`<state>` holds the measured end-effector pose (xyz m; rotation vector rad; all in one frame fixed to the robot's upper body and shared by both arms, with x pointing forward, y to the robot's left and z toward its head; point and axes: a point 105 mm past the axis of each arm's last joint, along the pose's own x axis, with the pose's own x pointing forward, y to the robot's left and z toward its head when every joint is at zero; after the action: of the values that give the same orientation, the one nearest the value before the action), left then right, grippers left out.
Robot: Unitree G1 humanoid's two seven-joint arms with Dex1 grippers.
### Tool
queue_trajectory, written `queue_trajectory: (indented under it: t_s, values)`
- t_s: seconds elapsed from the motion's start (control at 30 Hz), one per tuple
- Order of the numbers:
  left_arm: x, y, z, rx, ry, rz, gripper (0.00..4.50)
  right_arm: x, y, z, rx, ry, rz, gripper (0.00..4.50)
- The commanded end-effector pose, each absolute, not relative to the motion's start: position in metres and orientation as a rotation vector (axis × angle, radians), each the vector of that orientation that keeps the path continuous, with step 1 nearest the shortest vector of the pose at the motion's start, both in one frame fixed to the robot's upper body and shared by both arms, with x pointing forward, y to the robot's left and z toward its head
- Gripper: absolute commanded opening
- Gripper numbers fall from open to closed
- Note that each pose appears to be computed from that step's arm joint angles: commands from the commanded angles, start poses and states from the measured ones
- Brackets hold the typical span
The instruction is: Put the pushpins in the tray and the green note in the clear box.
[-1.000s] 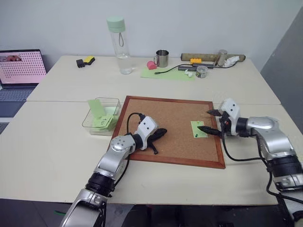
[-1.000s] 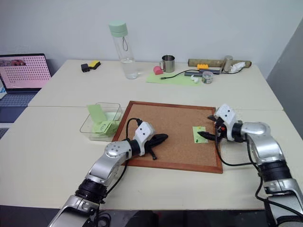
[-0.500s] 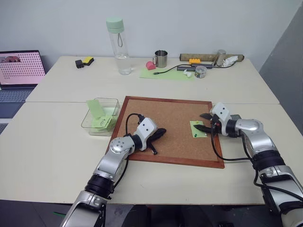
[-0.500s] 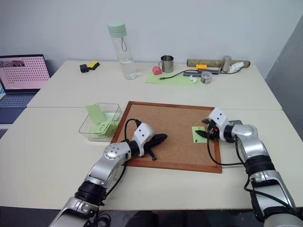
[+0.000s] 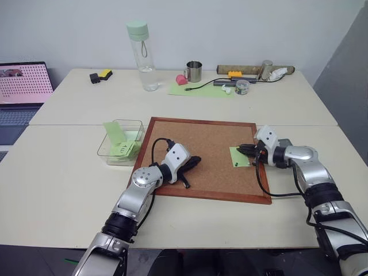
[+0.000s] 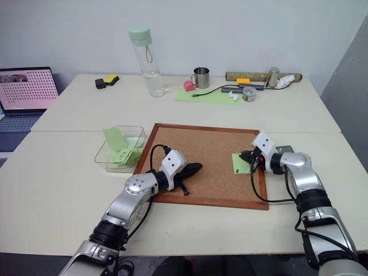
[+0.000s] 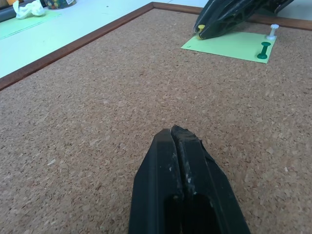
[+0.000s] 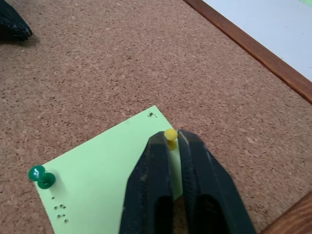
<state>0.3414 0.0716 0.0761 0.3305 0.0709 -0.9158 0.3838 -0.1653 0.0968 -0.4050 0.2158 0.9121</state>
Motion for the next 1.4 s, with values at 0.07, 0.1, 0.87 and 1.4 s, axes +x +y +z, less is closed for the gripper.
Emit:
queue_trajectory:
  t_s: [0.07, 0.1, 0.87, 1.4]
  values:
    - [0.338, 0.083, 0.057, 0.354, 0.148, -0.893, 0.00, 0.388, -0.163, 0.123, -0.387, 0.130, 0.910, 0.02]
    - [0.338, 0.083, 0.056, 0.356, 0.151, -0.891, 0.00, 0.387, -0.162, 0.125, -0.373, 0.121, 0.914, 0.02]
    - [0.336, 0.082, 0.048, 0.361, 0.178, -0.873, 0.00, 0.366, -0.218, 0.160, -0.369, 0.191, 0.763, 0.02]
    - [0.335, 0.079, 0.047, 0.379, 0.179, -0.902, 0.00, 0.351, -0.296, 0.123, -0.534, 0.397, 0.475, 1.20]
